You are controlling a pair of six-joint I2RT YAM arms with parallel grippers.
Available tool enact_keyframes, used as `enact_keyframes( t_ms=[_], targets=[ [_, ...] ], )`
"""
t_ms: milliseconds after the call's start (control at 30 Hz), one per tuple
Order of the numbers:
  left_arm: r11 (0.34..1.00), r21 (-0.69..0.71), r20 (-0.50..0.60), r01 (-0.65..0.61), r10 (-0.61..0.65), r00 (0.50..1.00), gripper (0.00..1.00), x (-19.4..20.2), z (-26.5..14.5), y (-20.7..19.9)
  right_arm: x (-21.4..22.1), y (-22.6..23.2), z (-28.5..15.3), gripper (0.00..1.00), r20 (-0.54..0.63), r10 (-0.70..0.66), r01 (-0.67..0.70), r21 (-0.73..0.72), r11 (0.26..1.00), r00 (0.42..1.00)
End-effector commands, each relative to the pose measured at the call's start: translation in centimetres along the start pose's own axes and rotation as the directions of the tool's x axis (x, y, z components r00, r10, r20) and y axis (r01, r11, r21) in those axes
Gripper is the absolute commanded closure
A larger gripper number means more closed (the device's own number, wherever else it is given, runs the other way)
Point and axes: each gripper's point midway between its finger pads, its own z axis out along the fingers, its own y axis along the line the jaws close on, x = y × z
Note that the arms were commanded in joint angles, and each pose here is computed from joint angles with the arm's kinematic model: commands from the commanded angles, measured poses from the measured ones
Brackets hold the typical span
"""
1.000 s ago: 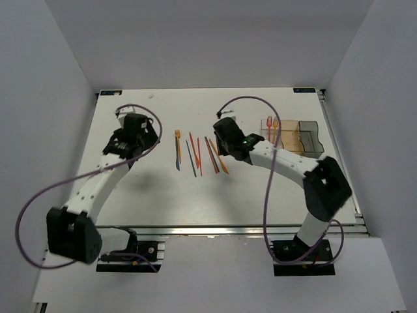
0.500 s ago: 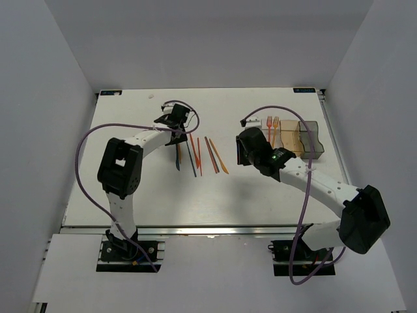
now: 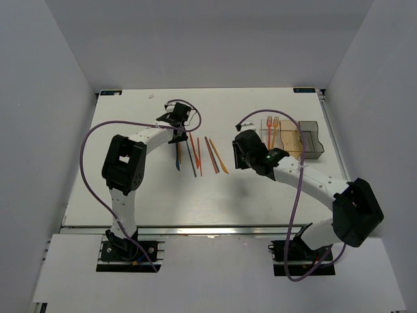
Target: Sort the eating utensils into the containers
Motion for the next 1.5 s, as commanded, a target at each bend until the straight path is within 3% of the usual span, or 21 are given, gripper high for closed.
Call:
enact_keyframes(
  t_ms=[0,67,567,733,900,1067,1467],
  targets=[
    [0.999,0.040,0.029,0.006,-0.007,1.000,0.57,-1.4,0.1,-1.2,-0.8,0.3,0.3,0.62,0.030,-0.007,0.007,-0.015,1.000,1.000],
    [0.999,0.039,0.023,0.000,-0.001,1.000,0.61,-1.3,0.5,-1.4,-0.9,0.3,0.4,0.62,0.033,-0.006,0.006,-0.016,1.000,0.999],
    [0.999,0.031,0.003,-0.008,0.008,1.000,0.67,-0.3,1.4,-1.3,-0.7,0.1,0.5,0.63,0.034,-0.014,0.015,-0.011,1.000,0.999],
    [1.000,0.013,0.055,0.002,-0.002,0.998,0.48,-2.0,-0.2,-0.6,-0.2,0.2,0.9,0.62,0.021,-0.019,0.019,-0.011,1.000,1.000],
    [1.000,0.015,0.100,-0.009,0.008,0.995,0.45,-3.9,-1.7,-0.5,-0.1,0.1,1.0,0.63,0.015,-0.023,0.023,-0.009,1.000,1.000],
    [0.996,0.083,0.128,-0.020,0.009,0.992,0.50,-5.2,-2.1,-1.9,0.0,0.2,1.1,0.63,0.013,-0.024,0.024,-0.010,1.000,1.000],
    [0.997,0.075,0.095,-0.037,0.030,0.995,0.64,-4.3,0.1,-2.6,0.3,0.2,1.3,0.63,0.007,-0.031,0.031,-0.011,0.999,1.000]
  ],
)
